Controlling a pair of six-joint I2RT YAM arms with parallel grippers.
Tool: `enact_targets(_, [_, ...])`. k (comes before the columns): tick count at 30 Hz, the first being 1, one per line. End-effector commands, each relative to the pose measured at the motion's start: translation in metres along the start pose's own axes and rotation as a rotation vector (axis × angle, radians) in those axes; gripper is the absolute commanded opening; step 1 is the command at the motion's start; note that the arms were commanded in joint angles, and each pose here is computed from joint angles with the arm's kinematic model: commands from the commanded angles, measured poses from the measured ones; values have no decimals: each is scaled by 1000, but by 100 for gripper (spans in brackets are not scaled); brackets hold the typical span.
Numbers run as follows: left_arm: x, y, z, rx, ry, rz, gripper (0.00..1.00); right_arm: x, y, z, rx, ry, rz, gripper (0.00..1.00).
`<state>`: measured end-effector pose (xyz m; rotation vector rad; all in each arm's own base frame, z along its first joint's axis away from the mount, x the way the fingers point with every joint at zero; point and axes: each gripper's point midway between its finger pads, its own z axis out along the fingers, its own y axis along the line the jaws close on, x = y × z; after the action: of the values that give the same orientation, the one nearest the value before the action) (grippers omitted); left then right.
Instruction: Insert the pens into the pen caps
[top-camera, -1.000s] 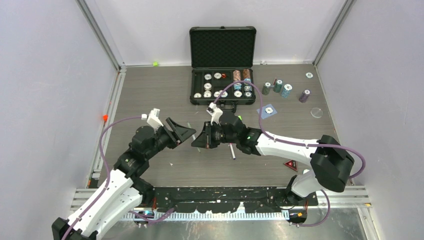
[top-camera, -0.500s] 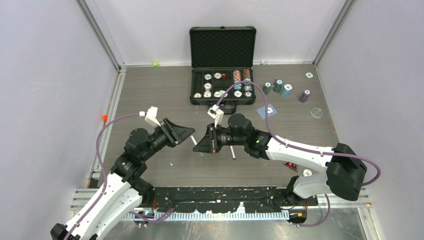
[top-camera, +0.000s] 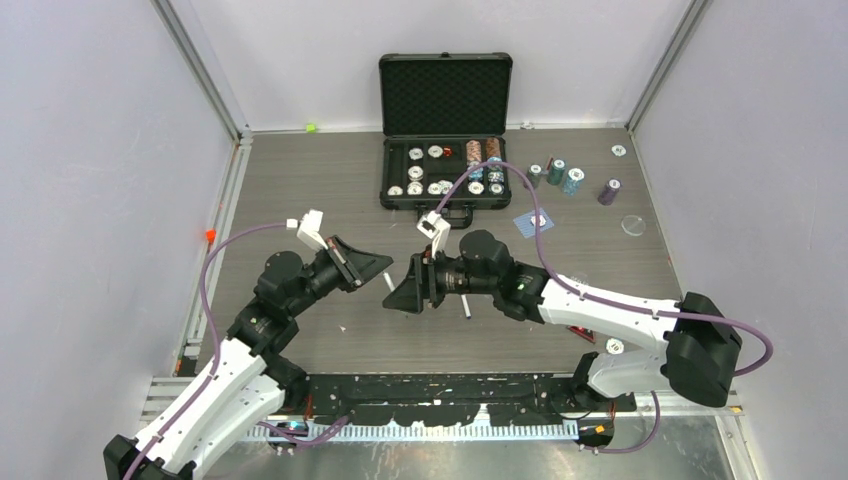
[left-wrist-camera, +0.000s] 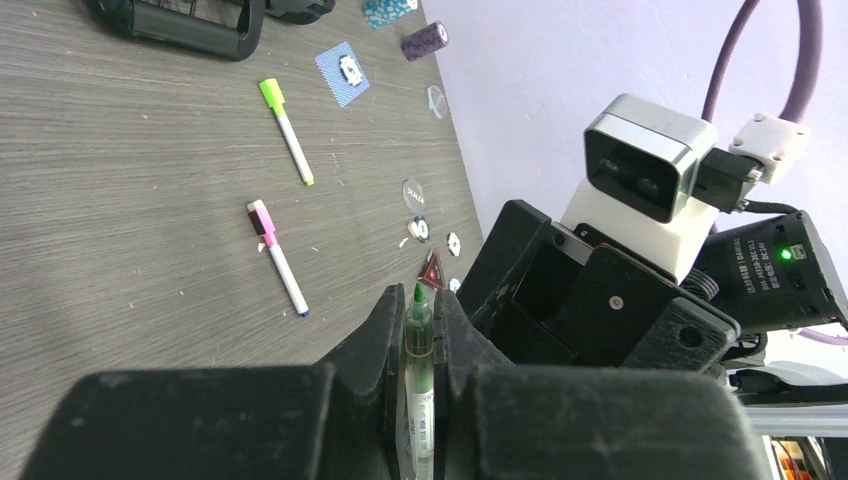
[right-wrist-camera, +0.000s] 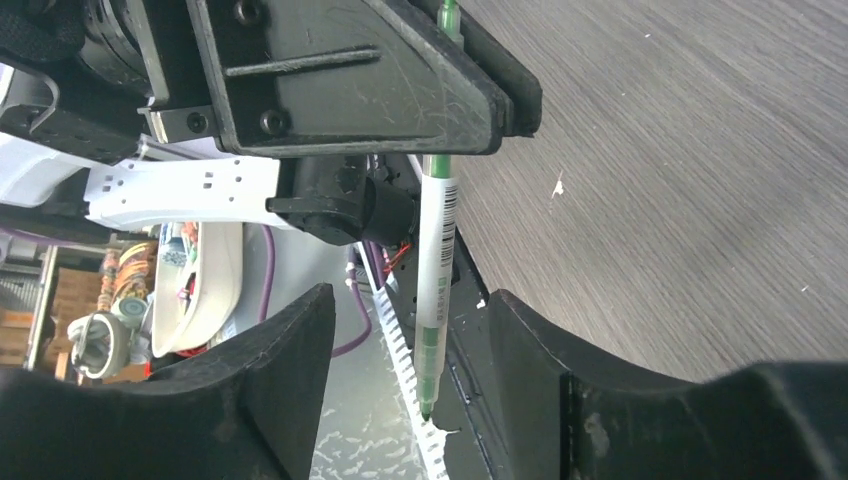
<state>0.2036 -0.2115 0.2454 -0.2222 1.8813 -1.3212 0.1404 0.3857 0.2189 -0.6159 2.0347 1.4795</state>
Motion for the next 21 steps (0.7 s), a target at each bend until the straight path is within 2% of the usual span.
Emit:
enact_targets(1, [-4, -13, 0, 47, -9, 10, 0, -31, 16, -5, -2, -101, -71, 63])
enact_targets(5, [-6, -16, -1, 52, -15, 3, 0, -35, 17, -1, -2, -101, -77, 62])
enact_targets(17, [-6, -19, -5, 73, -27, 15, 0, -38, 10, 13, 18, -86, -69, 42])
enact_targets(21, [-4, -19, -5, 73, -13, 21, 0, -36, 9, 18, 13, -71, -61, 39])
